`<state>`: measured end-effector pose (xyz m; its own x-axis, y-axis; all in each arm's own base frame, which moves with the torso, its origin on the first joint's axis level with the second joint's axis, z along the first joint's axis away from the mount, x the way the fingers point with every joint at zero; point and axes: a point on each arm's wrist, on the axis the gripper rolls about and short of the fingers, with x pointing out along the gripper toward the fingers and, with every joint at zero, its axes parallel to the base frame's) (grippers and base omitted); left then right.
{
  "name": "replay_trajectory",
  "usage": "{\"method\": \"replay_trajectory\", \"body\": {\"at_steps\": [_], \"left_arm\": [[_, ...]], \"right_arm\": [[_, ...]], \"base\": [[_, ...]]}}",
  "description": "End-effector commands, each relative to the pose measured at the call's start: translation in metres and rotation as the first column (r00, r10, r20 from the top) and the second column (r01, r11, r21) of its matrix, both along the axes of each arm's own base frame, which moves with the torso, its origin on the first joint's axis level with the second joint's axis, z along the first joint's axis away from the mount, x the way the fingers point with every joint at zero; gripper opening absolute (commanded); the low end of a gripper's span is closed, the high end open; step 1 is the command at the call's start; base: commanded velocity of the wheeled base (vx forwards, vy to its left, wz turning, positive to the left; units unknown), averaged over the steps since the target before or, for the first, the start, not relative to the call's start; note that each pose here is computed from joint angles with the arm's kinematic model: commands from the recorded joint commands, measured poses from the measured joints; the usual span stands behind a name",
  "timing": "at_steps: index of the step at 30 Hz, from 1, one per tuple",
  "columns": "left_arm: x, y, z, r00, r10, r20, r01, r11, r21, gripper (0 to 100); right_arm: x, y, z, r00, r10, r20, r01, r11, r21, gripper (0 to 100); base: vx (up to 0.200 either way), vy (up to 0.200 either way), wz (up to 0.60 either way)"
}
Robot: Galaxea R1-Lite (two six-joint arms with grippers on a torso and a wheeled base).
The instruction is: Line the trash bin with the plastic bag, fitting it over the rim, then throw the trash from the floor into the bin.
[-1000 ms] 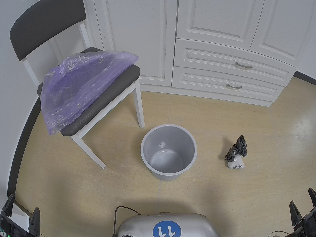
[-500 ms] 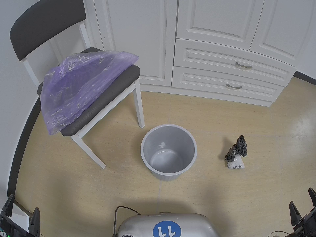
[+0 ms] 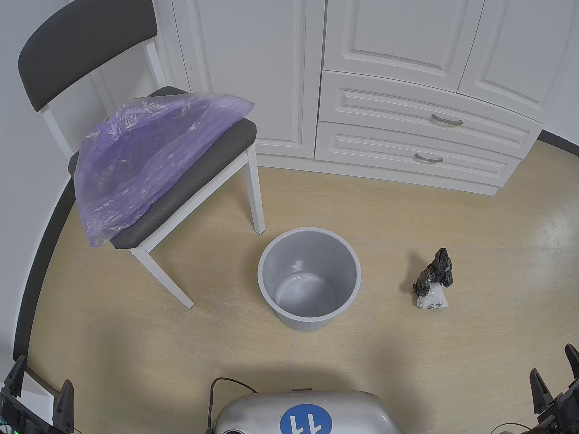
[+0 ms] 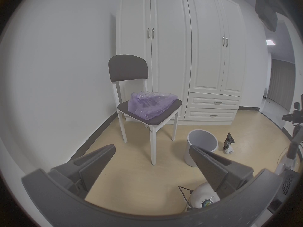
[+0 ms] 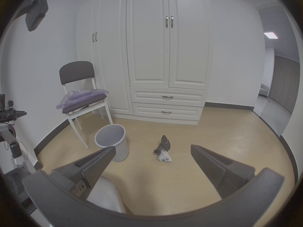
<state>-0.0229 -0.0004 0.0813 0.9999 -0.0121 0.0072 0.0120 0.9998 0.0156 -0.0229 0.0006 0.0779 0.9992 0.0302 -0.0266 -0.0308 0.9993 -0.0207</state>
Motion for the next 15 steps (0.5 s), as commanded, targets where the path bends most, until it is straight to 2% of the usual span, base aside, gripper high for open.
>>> {"method": "replay_trajectory", "body": {"at_steps": [1, 15], "left_arm": [[0.0001, -0.0001, -0.0051, 1.000, -0.003, 0.001, 0.003, 1.000, 0.012, 100], [0.0001, -0.0001, -0.0052, 1.000, -0.003, -0.001, 0.003, 1.000, 0.004, 100]], "right_arm": [[0.0001, 0.0000, -0.0054, 1.000, 0.000, -0.003, 0.000, 1.000, 0.000, 100], [0.0001, 0.0000, -0.0054, 1.000, -0.001, -0.002, 0.001, 1.000, -0.006, 100]], "base": [[0.000, 0.000, 0.00], [0.000, 0.000, 0.00]]}}
